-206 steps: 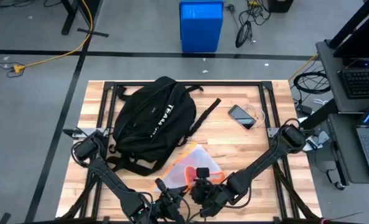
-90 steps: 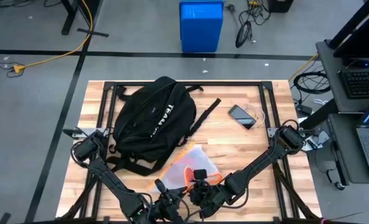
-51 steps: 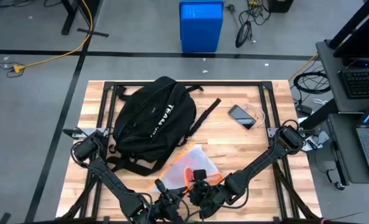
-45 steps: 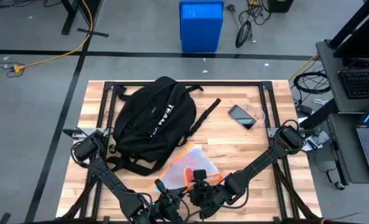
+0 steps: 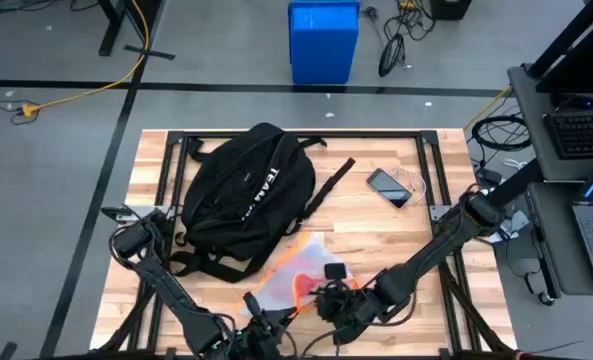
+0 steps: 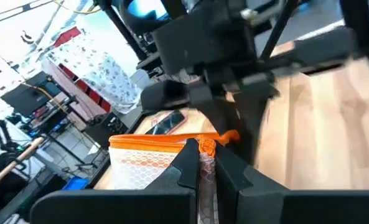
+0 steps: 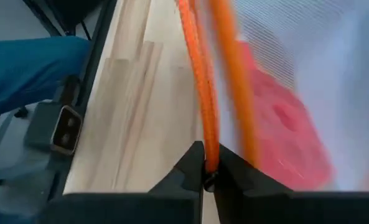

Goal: Unpack backpack
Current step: Close the orange zip bag

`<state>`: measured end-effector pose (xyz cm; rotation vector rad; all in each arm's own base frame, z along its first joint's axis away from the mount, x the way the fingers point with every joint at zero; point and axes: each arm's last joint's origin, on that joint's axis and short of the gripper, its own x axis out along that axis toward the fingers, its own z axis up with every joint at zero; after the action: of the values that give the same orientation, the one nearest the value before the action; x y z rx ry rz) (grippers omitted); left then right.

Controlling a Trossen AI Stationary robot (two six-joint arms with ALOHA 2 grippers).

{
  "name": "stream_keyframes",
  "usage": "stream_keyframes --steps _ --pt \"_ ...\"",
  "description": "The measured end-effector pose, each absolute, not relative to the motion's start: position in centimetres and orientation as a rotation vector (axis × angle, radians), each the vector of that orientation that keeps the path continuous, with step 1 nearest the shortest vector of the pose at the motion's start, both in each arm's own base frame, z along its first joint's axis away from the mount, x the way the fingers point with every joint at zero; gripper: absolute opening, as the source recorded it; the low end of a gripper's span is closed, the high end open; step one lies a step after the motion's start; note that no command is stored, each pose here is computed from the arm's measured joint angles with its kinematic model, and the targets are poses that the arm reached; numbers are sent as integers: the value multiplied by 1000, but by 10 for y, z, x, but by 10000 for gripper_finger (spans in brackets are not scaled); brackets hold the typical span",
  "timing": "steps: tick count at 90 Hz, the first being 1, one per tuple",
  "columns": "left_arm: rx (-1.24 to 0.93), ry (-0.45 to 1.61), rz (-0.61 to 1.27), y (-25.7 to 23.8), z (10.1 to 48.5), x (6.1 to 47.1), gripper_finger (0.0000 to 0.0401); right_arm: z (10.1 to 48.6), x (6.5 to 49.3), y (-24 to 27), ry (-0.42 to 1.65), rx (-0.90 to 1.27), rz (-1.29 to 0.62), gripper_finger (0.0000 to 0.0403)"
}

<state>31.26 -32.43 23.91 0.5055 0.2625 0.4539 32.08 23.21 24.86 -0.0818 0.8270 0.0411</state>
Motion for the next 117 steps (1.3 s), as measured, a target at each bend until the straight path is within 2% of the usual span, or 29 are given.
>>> stream_keyframes --steps 25,87,117 --pt "462 226 404 -335 259 292 4 284 296 213 854 -51 9 0" --pt "477 184 410 -351 267 272 4 267 251 201 1201 -84 -272 0" --pt "493 152 434 -366 279 252 4 268 228 204 1265 -86 -368 0"
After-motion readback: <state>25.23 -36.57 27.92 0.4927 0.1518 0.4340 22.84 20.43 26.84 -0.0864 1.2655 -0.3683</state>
